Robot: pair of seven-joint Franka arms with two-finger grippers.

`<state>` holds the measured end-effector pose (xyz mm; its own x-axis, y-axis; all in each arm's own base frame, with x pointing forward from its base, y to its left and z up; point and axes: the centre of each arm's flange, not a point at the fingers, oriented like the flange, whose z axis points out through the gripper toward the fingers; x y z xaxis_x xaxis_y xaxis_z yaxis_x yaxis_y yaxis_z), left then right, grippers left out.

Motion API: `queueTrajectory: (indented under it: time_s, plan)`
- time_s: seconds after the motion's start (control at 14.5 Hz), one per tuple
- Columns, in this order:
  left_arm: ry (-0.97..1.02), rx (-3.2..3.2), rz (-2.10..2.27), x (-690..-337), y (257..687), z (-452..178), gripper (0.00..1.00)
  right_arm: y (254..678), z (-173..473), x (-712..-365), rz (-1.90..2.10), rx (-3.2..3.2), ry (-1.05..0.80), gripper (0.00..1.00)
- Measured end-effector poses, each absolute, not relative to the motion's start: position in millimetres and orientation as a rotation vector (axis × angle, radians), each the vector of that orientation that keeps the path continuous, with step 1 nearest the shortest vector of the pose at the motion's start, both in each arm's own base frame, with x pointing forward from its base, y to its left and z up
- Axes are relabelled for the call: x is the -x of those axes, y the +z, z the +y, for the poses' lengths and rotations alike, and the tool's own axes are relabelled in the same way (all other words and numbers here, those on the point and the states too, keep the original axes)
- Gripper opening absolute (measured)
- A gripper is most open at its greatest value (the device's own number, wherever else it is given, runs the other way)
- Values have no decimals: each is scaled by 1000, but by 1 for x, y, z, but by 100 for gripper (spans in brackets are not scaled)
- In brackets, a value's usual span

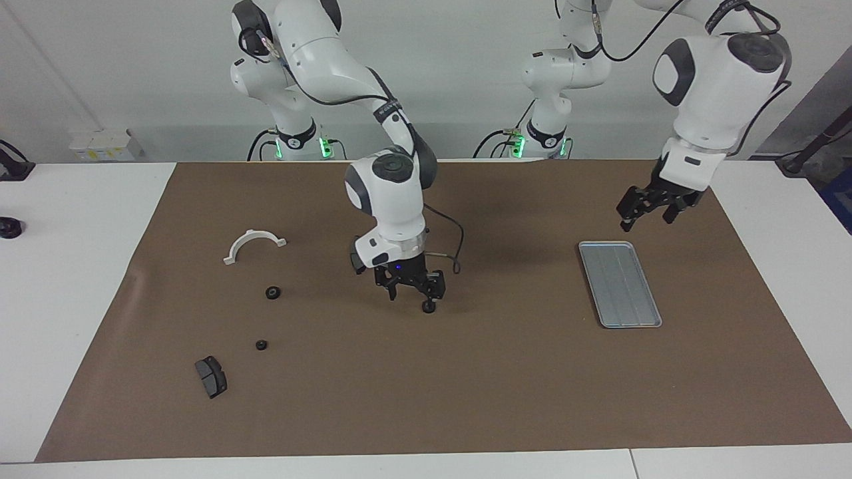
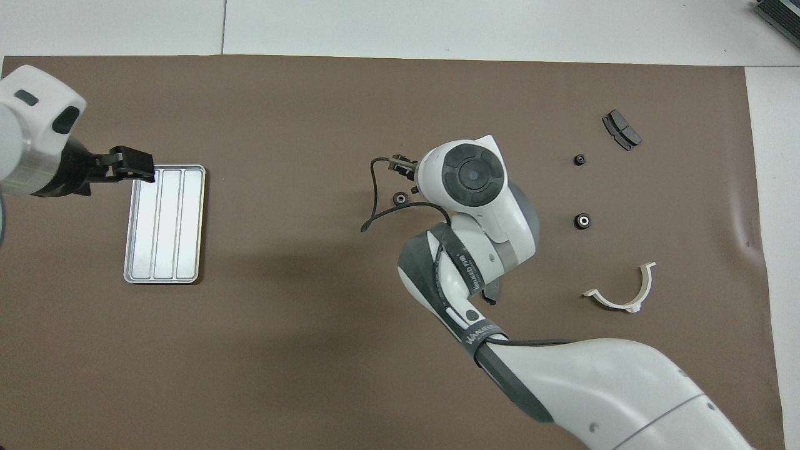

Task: Pick bearing gear from pile to tray

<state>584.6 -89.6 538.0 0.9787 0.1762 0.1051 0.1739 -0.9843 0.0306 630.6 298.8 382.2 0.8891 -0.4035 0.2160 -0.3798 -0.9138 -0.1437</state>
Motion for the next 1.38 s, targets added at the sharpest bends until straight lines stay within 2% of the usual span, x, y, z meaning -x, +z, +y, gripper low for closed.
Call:
queueTrajectory:
  time_s: [0.14, 0.28, 0.41, 0.62, 0.83, 1.1, 1.38]
  plan:
    - [187, -3073, 342, -591, 513, -148, 100, 419, 236, -641, 585, 2992, -380, 100]
    - [187, -3057, 339, -593, 491, -197, 100, 434, 170, -645, 478, 3053, -367, 100]
    - [162, -3056, 318, -591, 474, -238, 100, 431, 110, -646, 313, 3126, -310, 100]
    - [143, -3055, 322, -596, 445, -289, 100, 404, 38, -635, 19, 3181, -195, 100]
    - [165, -3034, 325, -608, 409, -312, 100, 366, 14, -612, -156, 3162, -126, 100]
    - [201, -3007, 329, -622, 359, -322, 100, 323, 20, -588, -215, 3152, -136, 100]
    - [247, -2978, 314, -626, 348, -331, 100, 306, 20, -578, -270, 3147, -195, 96]
